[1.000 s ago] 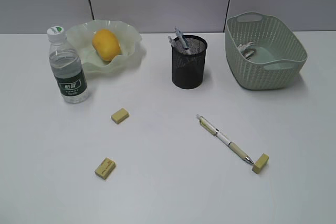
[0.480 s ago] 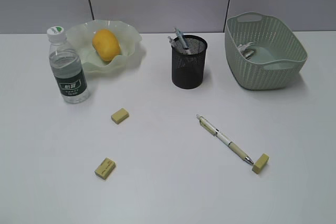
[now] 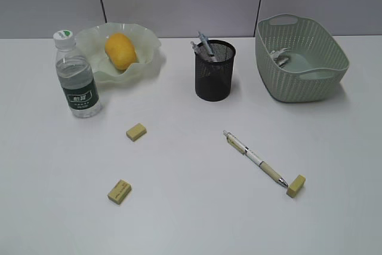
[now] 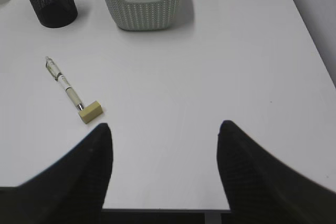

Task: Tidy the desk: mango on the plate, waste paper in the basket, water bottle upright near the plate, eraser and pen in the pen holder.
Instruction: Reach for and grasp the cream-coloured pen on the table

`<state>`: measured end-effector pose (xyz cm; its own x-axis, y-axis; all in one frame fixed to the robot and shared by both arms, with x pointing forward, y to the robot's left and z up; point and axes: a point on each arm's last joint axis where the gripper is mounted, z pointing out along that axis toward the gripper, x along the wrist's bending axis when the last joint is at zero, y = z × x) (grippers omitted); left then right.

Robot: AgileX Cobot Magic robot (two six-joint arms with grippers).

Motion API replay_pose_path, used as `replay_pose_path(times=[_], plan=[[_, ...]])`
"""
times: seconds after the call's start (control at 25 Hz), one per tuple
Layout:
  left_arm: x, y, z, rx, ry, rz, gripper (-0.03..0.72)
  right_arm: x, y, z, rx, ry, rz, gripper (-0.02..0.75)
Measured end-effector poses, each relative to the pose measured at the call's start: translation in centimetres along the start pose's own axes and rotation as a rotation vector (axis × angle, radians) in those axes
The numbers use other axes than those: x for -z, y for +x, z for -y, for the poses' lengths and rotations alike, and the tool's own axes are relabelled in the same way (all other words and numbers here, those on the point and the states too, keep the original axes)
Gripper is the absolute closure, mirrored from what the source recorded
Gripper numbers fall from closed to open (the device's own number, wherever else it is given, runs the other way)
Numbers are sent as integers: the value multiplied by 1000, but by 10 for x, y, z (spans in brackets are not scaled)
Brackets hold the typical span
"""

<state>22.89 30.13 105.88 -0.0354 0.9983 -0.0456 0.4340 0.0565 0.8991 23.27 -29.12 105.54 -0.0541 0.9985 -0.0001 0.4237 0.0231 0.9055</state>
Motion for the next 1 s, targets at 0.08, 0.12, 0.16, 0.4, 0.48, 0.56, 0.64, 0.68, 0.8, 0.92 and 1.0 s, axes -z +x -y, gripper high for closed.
replay_pose_path(times=[0.08,0.12,0.16,0.4,0.48,0.56,0.64,0.68,0.8,0.92,1.0], plan=[[0,0,0,-4,0,9,186,0,0,0,0,0,0,240],[0,0,0,-7,0,14,186,0,0,0,0,0,0,240],[0,0,0,-9,0,19,186,0,0,0,0,0,0,240],[0,0,0,-19,0,40,186,0,0,0,0,0,0,240],[0,1,0,-23,0,47,186,0,0,0,0,0,0,240],[0,0,0,-21,1,55,186,0,0,0,0,0,0,240],[0,0,0,-20,1,56,186,0,0,0,0,0,0,240],[0,0,0,-20,1,57,186,0,0,0,0,0,0,240],[0,0,0,-19,1,59,186,0,0,0,0,0,0,240],[0,0,0,-18,1,61,186,0,0,0,0,0,0,240],[0,-1,0,-18,1,61,186,0,0,0,0,0,0,240]])
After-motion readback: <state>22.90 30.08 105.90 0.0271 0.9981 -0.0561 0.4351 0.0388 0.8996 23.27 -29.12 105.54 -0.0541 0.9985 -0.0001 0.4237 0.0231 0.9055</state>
